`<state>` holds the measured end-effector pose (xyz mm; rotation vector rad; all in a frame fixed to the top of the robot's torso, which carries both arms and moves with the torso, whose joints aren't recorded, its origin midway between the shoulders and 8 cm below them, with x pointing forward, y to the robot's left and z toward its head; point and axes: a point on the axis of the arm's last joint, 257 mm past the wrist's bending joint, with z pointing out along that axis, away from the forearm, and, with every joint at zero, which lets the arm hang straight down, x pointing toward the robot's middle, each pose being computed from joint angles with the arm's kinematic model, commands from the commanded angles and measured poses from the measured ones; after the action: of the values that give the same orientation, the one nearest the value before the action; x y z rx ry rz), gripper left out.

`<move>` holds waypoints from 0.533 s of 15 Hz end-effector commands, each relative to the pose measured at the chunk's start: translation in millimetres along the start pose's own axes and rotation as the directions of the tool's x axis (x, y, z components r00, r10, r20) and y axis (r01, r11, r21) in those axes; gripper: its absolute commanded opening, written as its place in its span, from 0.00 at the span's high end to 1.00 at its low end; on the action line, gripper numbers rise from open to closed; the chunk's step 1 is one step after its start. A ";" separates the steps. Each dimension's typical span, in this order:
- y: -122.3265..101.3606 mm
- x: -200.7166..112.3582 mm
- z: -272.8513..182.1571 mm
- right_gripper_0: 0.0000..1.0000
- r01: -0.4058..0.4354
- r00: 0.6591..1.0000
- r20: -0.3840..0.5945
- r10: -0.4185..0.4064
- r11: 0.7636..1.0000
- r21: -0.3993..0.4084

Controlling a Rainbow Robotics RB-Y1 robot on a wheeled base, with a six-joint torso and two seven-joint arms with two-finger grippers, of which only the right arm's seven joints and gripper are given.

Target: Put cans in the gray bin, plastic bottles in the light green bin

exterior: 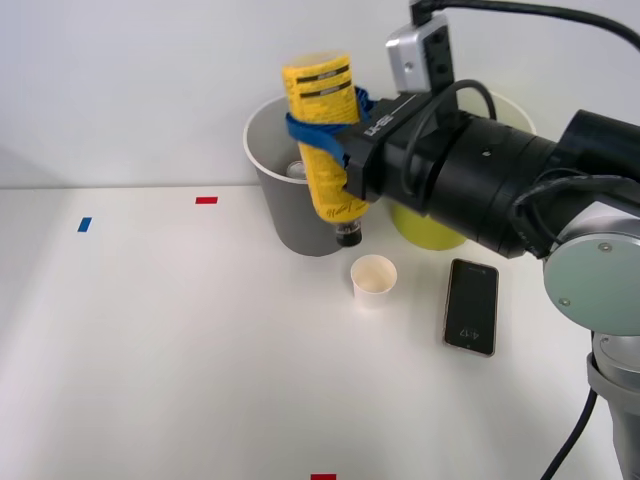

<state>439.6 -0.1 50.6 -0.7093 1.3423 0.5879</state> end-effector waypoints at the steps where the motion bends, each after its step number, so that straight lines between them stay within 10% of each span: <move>1: -59.6 -33.5 -25.7 1.00 0.011 0.994 0.102 -0.025 0.990 0.141; 8: -162.4 -42.9 -59.8 1.00 -0.054 0.989 0.147 0.005 0.941 0.333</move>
<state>502.5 -144.5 106.4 -0.3800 1.2824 0.4169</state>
